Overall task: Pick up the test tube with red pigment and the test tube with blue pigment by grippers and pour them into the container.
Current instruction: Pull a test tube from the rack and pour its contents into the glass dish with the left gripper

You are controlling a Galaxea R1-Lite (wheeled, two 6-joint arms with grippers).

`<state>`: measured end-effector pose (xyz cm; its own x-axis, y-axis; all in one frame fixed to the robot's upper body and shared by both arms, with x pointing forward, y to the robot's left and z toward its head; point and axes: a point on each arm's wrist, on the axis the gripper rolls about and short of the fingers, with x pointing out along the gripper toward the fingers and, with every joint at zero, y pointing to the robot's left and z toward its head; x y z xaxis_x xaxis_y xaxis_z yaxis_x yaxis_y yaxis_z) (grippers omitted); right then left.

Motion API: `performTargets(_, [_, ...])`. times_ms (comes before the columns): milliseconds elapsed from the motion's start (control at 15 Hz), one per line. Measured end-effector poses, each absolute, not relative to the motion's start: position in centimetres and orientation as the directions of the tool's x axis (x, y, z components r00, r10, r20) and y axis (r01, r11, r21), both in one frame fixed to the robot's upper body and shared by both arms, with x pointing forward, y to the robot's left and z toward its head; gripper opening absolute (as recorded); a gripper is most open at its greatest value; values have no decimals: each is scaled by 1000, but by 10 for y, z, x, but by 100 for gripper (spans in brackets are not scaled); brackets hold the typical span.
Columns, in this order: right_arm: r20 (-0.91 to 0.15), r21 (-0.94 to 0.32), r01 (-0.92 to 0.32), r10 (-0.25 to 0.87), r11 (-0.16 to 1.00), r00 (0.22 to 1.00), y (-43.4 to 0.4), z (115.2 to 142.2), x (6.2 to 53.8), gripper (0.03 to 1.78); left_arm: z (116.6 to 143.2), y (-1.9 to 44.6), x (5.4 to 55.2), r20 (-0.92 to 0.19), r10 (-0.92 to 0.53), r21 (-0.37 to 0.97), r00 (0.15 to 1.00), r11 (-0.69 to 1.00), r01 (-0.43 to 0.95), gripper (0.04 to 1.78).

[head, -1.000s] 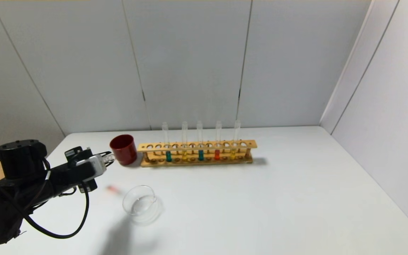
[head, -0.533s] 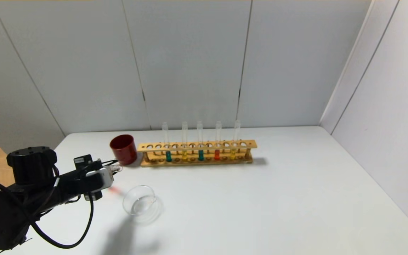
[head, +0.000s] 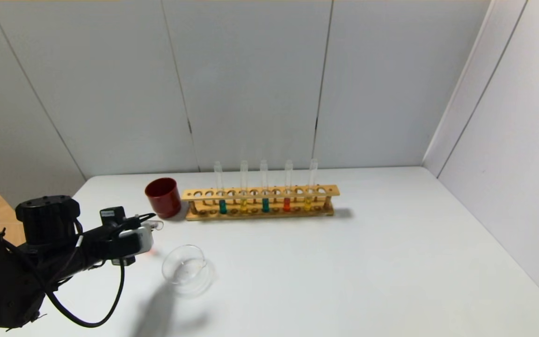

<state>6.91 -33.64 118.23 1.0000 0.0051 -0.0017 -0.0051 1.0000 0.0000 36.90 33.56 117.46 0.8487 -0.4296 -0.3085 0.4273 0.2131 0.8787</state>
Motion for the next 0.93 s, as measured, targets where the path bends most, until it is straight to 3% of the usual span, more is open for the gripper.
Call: performTargets(933, [-2,0,-5,5,1000,1000,-336,1182,69,175,1166,333,361,-355,-417,897,837,100,431,32])
